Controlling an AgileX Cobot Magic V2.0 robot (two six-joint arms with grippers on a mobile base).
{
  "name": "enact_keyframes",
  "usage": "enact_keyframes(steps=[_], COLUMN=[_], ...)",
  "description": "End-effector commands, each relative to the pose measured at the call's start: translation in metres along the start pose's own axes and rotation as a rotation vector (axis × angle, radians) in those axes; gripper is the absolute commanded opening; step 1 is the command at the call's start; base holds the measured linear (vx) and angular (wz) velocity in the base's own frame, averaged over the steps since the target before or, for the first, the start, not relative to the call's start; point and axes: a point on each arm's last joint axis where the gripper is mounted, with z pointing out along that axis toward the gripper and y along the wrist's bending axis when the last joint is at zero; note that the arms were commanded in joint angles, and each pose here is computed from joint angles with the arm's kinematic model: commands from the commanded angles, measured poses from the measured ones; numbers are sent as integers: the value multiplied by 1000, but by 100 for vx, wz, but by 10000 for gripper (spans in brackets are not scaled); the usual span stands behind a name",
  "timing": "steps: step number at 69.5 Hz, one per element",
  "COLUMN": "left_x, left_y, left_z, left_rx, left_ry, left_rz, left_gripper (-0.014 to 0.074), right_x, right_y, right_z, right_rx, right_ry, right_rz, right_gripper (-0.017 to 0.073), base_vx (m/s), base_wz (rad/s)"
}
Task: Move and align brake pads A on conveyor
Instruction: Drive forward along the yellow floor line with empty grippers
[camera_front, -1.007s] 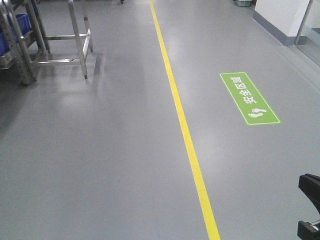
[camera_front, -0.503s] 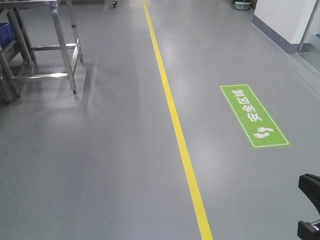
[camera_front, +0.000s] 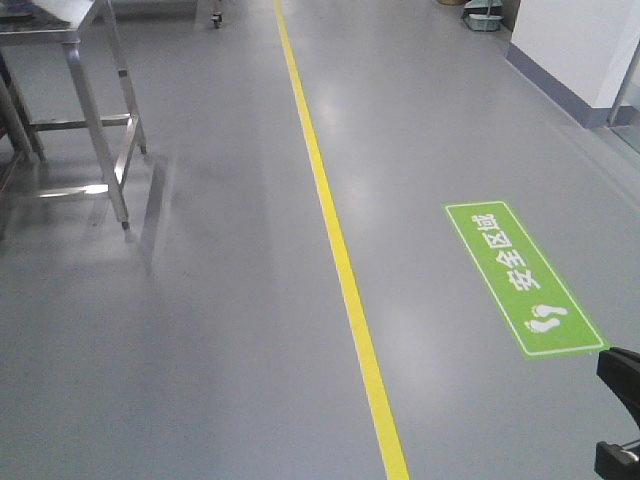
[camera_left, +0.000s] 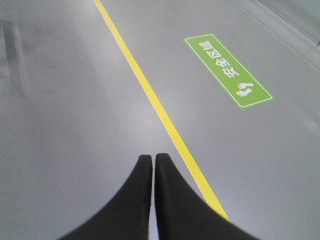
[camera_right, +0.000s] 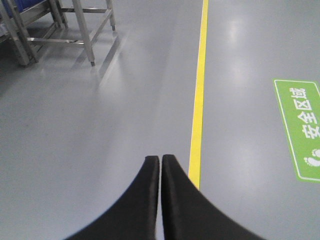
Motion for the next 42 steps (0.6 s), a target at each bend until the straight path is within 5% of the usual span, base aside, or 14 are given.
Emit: enact_keyframes(steps=[1, 42], left_x=[-13, -13], left_y=[-2, -2], left_z=[-3, -3], left_rx=[14, 14], left_ry=[-84, -84], left_rz=[-4, -4], left_gripper=[-6, -6], right_x=[-15, -15], right_y=[-2, -2], right_z=[-3, -3], right_rx=[20, 20], right_ry=[-91, -91], right_rz=[-5, -5], right_gripper=[-6, -6], base_vx=[52, 54], base_wz=[-7, -3])
